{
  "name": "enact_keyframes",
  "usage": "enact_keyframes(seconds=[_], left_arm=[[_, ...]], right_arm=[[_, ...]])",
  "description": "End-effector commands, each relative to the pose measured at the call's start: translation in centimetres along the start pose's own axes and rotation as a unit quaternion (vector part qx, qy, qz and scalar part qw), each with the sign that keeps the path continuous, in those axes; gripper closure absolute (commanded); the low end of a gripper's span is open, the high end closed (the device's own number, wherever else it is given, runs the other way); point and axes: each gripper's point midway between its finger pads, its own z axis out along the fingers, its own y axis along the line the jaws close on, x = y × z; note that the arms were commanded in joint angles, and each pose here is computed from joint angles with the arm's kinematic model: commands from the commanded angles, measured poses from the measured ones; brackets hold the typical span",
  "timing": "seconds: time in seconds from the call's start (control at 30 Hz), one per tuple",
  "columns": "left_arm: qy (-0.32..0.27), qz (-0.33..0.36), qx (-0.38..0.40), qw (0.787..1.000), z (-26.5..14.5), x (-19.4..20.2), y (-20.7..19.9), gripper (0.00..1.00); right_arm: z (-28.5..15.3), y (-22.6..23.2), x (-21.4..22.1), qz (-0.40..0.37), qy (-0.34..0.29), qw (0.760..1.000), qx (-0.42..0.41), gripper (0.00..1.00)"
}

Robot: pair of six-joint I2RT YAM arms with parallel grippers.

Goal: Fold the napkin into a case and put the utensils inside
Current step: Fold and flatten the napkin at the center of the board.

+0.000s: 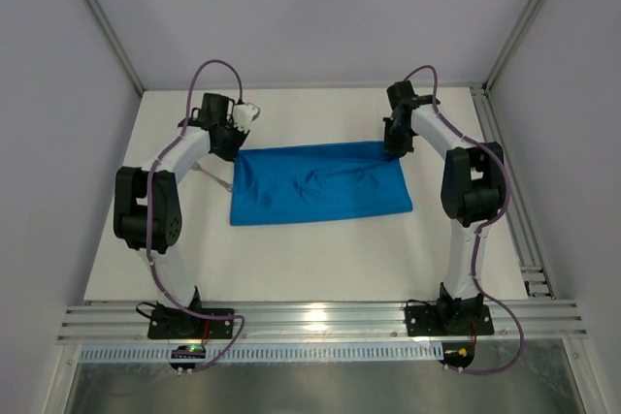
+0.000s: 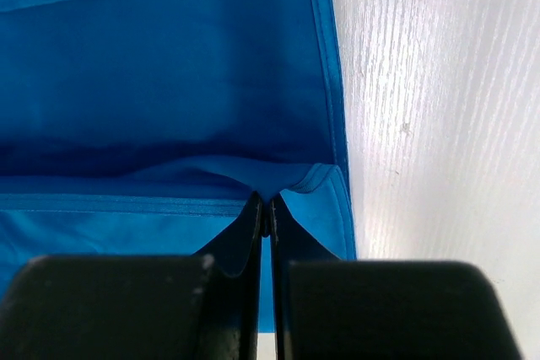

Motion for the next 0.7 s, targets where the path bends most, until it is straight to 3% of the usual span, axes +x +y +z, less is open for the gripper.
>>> enact_keyframes(seconds=[0.0,0.07,0.13,0.23,0.5,0.67], left_arm=[[-0.024,-0.011,-0.017,1.000,0.7,-1.7,1.3,1.00],[-0.025,-0.012,-0.009,1.000,1.4,-1.7,1.1,1.00],[-0.034,-0.009,-0.006,0.999,1.9,-2.1,1.1,1.00],[-0.038,-0.012,-0.014,0.999,3.1,-2.3,1.6,1.00],[-0.043,-0.032,-0.019,0.998,4.1,-2.9,2.0,1.00],[-0.044,-0.037,-0.028,0.998,3.8,-3.0,2.5,1.00]], right_arm=[[-0.1,0.6,-3.1,0.027,-0.045,0.999,-0.013,0.94],[0.4,0.3,-3.6,0.041,-0.050,0.998,-0.011,0.86],[1.1,0.2,-4.3,0.062,-0.059,0.996,-0.015,0.69],[1.5,0.4,-5.6,0.088,-0.078,0.993,-0.032,0.57],[-0.7,1.0,-9.8,0.074,-0.147,0.984,-0.070,0.54],[-1.9,-1.3,-8.1,0.051,-0.145,0.987,-0.047,0.51]])
